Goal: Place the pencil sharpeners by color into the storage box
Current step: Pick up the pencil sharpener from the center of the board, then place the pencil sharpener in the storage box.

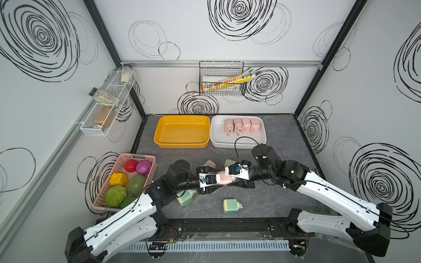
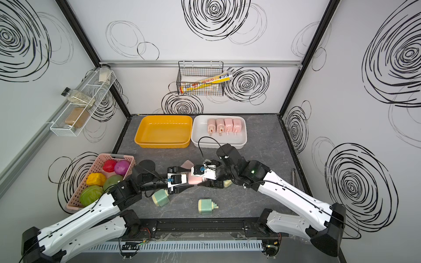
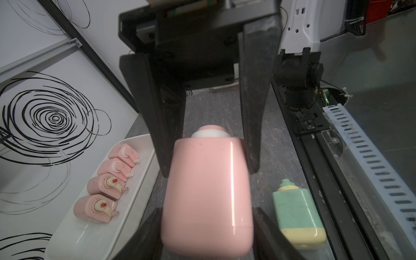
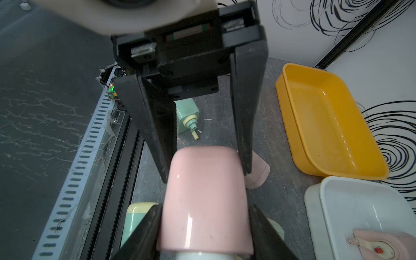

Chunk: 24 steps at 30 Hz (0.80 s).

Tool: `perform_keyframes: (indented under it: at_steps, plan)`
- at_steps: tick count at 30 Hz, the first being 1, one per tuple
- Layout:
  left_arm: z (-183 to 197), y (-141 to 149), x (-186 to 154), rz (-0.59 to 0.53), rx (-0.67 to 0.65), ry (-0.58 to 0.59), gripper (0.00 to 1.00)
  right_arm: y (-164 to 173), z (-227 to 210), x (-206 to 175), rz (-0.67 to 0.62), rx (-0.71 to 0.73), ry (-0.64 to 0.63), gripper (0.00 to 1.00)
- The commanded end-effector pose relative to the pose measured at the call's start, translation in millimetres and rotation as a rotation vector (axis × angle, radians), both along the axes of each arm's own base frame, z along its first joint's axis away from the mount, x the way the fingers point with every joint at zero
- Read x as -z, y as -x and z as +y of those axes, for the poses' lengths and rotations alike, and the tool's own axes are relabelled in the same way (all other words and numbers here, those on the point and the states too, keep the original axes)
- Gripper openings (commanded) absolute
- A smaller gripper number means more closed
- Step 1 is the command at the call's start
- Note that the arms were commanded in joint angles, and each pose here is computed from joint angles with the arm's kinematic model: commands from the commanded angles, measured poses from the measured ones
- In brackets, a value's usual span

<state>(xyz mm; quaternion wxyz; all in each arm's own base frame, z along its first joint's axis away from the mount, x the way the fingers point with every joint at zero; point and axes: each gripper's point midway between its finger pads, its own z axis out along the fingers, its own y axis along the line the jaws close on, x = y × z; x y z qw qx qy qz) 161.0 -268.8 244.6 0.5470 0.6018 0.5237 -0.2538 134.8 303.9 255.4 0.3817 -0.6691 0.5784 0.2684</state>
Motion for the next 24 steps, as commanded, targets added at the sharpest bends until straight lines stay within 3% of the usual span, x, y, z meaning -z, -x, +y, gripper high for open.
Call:
perform_keyframes:
  at_steps: [1, 4, 5, 6, 11, 15, 18, 24]
  plan:
    - [-1, -11, -23, -0.067, -0.039, 0.076, 0.17, -1, 2, -7, -0.038, -0.009, -0.028, 0.01]
    - [5, -23, -21, -0.072, -0.104, 0.087, 0.50, -7, 1, -6, -0.061, 0.001, -0.044, 0.00]
    - [10, -33, -21, -0.079, -0.161, 0.098, 0.88, -14, 0, -6, -0.071, 0.020, -0.060, 0.00]
    - [18, -44, -21, -0.093, -0.228, 0.117, 0.99, -21, 0, -7, -0.073, 0.044, -0.081, 0.00]
    - [58, -80, -32, -0.147, -0.471, 0.256, 0.99, -57, 0, -14, -0.072, 0.184, -0.147, 0.00]
    - [93, -104, -46, -0.176, -0.690, 0.373, 0.99, -111, -10, -14, -0.130, 0.433, -0.150, 0.00]
    - [118, -123, -54, -0.149, -0.837, 0.454, 0.99, -139, -15, -23, -0.125, 0.562, -0.212, 0.00]
    - [154, -158, -42, -0.024, -1.060, 0.491, 0.99, -193, -28, -39, -0.069, 0.825, -0.381, 0.00]
